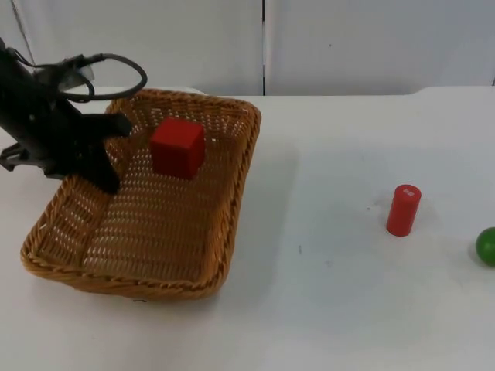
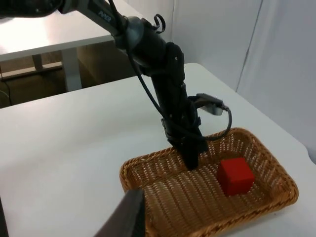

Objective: Pick up the basket with the left hand and place the object to the left of the red cylinder into the basket with the right hand.

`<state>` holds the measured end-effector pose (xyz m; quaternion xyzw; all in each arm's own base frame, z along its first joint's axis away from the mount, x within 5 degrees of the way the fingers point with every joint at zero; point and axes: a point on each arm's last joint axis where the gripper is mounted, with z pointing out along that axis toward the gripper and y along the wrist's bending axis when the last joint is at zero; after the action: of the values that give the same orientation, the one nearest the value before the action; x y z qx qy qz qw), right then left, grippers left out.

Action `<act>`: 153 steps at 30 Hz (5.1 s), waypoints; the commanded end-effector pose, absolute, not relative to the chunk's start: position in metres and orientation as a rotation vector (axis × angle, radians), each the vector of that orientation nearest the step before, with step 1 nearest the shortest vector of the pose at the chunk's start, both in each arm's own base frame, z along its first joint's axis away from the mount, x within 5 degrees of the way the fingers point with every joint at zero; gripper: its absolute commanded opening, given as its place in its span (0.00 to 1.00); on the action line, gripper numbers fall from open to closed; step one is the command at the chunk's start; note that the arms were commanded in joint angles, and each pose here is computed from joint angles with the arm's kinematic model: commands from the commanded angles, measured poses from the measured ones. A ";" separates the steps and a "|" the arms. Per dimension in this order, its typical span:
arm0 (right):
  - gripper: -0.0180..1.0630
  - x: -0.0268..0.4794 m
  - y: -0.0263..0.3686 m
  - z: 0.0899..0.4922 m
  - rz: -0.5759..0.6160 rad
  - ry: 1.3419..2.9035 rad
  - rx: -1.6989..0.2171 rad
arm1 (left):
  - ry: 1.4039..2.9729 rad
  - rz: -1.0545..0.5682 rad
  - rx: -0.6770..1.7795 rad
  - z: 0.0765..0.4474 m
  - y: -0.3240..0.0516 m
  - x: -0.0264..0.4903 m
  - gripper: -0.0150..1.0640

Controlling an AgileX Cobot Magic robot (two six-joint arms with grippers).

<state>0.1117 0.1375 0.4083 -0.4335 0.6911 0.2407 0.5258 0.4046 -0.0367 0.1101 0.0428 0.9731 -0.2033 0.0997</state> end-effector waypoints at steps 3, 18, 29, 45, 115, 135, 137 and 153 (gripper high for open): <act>0.99 0.112 0.136 0.410 0.570 1.641 -1.025 | 2.870 -0.654 0.093 0.103 -0.038 0.411 0.01; 0.99 0.113 0.136 0.412 0.569 1.619 -1.002 | 2.827 -0.746 0.059 0.087 -0.040 0.419 0.01; 0.99 0.114 0.137 0.412 0.568 1.621 -1.001 | 2.840 -0.743 0.090 0.085 -0.040 0.422 0.01; 0.99 0.114 0.137 0.411 0.568 1.622 -1.004 | 2.856 -0.801 0.042 0.086 -0.042 0.420 0.41; 0.99 0.132 0.160 0.478 0.613 1.557 -0.985 | 2.861 -0.638 0.103 0.128 -0.034 0.415 0.90; 0.99 0.133 0.159 0.478 0.611 1.556 -0.984 | 2.896 -0.589 0.167 0.181 -0.045 0.360 0.90; 0.99 0.133 0.159 0.478 0.611 1.556 -0.984 | 2.896 -0.580 0.162 0.182 -0.044 0.352 0.90; 0.99 0.132 0.161 0.470 0.619 1.603 -1.011 | 2.621 -0.456 0.207 0.263 -0.038 0.244 0.90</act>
<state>0.1315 0.1607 0.4727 -0.4274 0.6699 0.2599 0.5487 0.2503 -0.0372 0.2573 0.0732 0.9581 -0.1687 0.2196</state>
